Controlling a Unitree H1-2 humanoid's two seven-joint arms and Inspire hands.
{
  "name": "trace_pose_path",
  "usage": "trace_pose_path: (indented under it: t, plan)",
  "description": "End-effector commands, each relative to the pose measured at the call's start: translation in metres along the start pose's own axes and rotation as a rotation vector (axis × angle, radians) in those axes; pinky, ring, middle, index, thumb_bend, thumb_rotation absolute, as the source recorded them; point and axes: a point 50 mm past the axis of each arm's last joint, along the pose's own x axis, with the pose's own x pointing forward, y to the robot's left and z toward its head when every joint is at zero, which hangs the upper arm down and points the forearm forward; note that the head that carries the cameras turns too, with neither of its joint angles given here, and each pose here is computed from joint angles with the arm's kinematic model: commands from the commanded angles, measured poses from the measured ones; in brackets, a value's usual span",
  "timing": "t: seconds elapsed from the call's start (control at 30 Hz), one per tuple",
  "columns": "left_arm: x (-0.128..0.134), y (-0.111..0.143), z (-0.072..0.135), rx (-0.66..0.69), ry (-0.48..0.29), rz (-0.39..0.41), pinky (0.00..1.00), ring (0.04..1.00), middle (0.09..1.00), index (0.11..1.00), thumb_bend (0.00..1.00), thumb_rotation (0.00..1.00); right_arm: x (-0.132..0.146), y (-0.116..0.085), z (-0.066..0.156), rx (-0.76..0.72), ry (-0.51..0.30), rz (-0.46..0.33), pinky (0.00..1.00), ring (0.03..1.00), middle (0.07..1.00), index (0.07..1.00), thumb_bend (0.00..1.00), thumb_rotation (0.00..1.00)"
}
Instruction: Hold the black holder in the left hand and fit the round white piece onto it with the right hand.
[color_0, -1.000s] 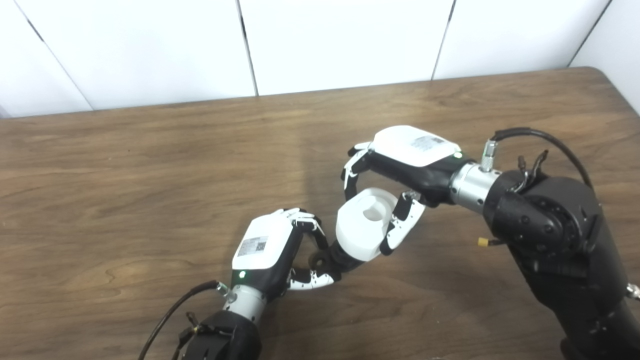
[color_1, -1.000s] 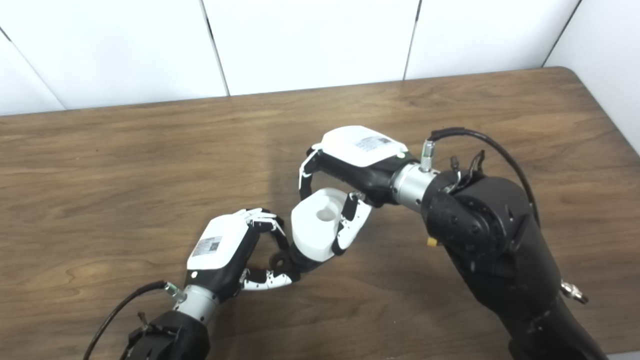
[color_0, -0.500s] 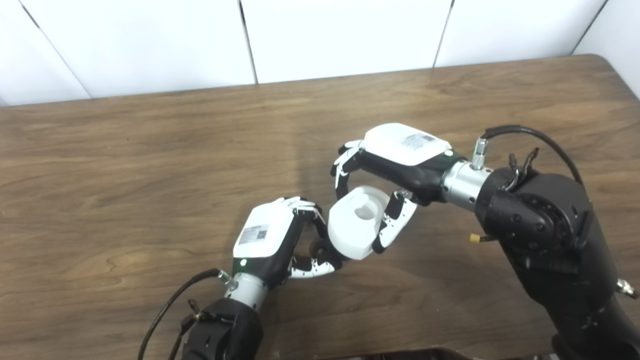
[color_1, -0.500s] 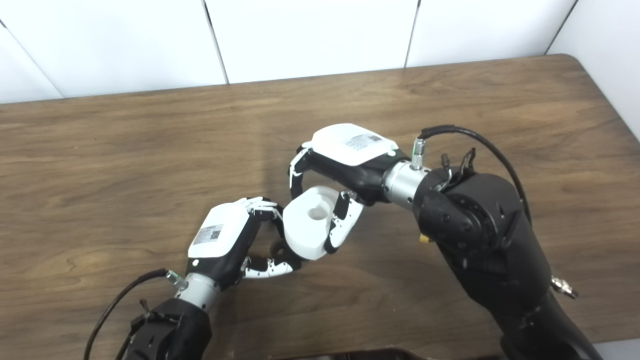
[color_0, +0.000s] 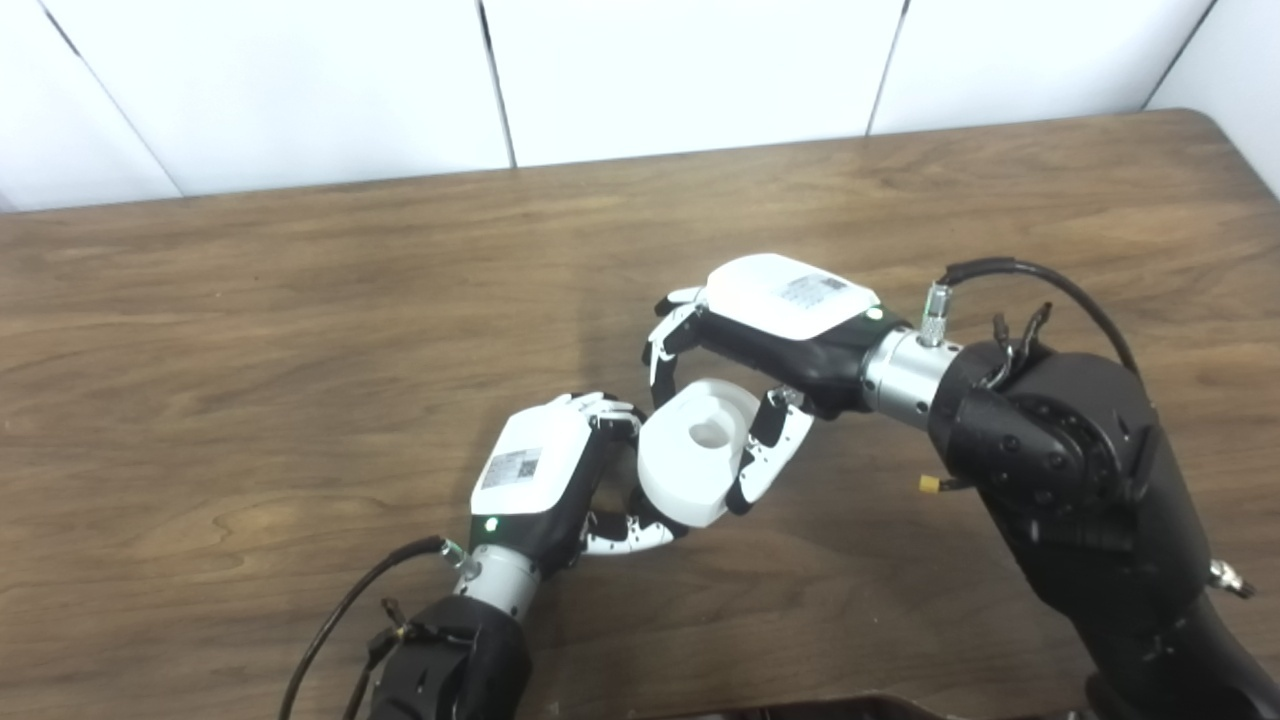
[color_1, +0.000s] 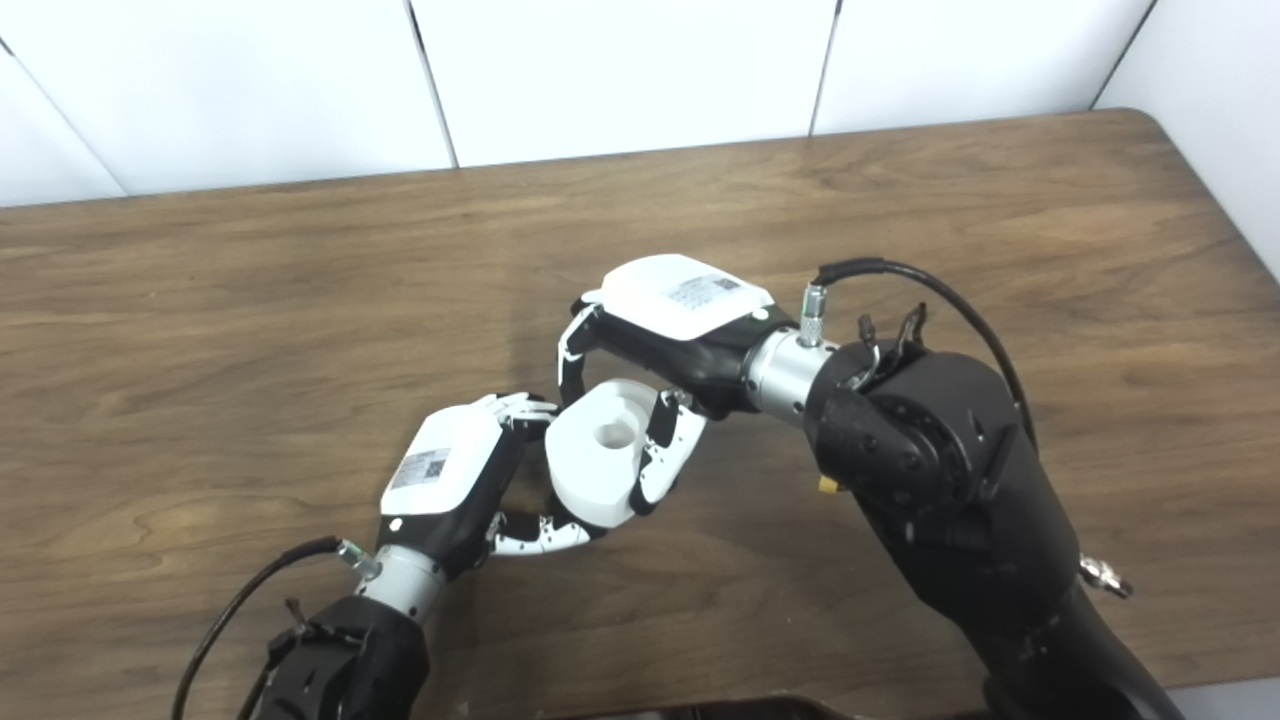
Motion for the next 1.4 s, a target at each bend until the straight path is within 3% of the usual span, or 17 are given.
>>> trace_pose_path:
  t: [0.0, 1.37]
  plan:
    - [0.003, -0.005, 0.004, -0.008, -0.011, -0.039, 0.89, 0.855, 0.777, 0.486, 0.52, 0.05, 0.0, -0.009, 0.005, -0.04, -0.025, -0.056, 0.88, 0.91, 0.778, 0.483, 0.53, 0.14]
    - [0.0, -0.001, 0.009, -0.008, -0.014, -0.035, 0.88, 0.854, 0.776, 0.486, 0.52, 0.06, 0.004, 0.001, -0.007, -0.069, 0.017, -0.049, 0.86, 0.907, 0.775, 0.482, 0.53, 0.14]
